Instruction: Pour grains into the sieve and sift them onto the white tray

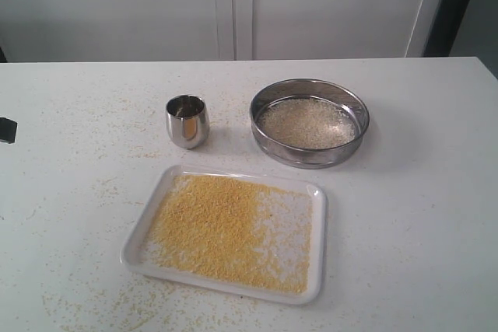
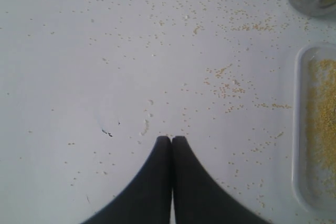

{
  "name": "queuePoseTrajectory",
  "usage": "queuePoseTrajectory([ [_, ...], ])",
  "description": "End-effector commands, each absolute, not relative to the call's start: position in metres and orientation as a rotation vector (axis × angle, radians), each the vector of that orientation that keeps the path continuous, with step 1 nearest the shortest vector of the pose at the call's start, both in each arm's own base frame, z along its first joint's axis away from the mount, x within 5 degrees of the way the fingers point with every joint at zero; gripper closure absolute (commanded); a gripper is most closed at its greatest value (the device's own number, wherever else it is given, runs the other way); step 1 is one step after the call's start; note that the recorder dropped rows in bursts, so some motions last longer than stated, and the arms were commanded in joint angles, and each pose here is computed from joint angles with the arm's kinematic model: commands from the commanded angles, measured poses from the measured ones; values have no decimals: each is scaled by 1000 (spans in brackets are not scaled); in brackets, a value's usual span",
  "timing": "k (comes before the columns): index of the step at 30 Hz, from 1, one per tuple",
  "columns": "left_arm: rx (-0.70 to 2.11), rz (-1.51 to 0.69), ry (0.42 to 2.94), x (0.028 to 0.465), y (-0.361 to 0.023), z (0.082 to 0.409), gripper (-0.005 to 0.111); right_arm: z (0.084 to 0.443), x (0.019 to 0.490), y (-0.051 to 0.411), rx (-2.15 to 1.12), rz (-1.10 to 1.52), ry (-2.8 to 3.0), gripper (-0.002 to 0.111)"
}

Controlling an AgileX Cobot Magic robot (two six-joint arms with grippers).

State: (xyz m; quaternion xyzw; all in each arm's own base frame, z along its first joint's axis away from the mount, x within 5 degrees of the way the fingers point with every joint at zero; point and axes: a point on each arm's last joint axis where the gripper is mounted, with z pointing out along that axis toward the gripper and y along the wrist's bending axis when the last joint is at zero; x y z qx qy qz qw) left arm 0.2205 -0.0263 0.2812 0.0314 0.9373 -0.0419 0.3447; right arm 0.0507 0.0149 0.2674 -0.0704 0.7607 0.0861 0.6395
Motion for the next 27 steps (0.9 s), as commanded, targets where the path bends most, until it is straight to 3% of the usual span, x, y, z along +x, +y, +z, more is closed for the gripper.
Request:
queuePoseTrajectory([
  [1,71,-113,2440,218,-26,280,107,259,48,14,-145,198,1670,108],
  [27,74,-112,2440,218,-26,280,107,253,50,10,-75,198,1676,108],
])
